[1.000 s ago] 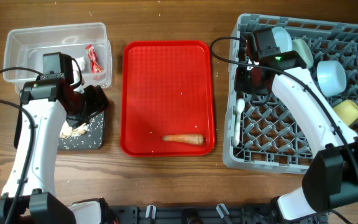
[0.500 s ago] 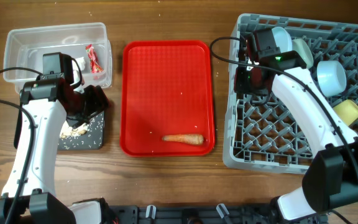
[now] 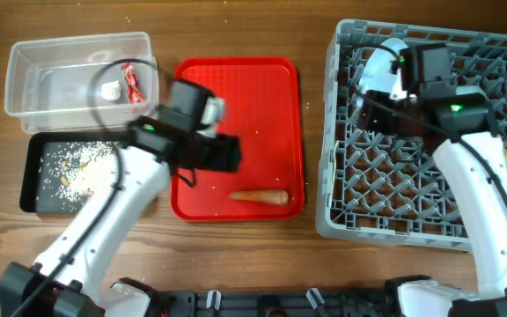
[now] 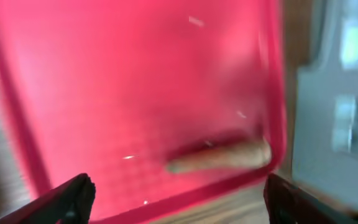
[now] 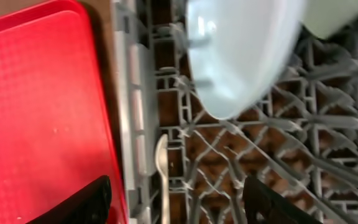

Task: Sort waste into correct bins and load items into the dishwasher rack
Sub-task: 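Place the white spoon upright in the rack with the right gripper, then grasp the carrot on the red tray with the left gripper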

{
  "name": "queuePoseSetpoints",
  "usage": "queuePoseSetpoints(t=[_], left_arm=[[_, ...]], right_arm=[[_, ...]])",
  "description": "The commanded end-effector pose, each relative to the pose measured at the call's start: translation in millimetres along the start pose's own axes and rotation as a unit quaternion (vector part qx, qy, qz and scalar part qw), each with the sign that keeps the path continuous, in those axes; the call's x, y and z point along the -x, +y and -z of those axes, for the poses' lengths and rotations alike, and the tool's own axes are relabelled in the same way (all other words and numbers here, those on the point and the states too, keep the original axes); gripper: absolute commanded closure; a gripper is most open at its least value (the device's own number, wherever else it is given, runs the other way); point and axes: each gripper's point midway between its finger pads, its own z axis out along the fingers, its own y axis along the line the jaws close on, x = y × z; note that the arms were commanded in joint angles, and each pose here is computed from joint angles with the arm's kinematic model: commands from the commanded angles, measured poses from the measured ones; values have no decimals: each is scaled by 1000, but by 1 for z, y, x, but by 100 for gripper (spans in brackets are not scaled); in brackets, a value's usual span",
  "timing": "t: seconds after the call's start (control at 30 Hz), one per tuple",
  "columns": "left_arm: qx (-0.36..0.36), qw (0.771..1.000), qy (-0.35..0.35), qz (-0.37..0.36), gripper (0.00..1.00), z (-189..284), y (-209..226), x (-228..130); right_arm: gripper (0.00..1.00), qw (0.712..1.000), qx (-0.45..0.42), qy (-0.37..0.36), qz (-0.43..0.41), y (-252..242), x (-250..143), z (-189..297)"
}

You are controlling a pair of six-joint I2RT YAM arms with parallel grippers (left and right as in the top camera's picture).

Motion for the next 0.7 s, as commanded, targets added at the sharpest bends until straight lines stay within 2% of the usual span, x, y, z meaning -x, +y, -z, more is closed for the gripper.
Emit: queuePoseSetpoints(t=[0.0,0.07,0.13,0.37,0.67], left_arm=[[-11,971,28,-236,12,-17,-39,-20],[-13,942,54,-332,5,-33,-53,-36],[0,930,76,-359,3,-50,-56,-46],[10,919,165,-359,0,-105,-44,-75],[8,920,153,-360,2,-126,-46,-68]], right_arm=[[31,1000,-7,1,-13,-11,1,3],[31,1000,-8,2,-14,-12,0,3],[31,1000,-8,2,-14,-12,0,3],[31,1000,-8,1,-15,-12,0,3],[31,1000,-8,2,-15,-12,0,3]])
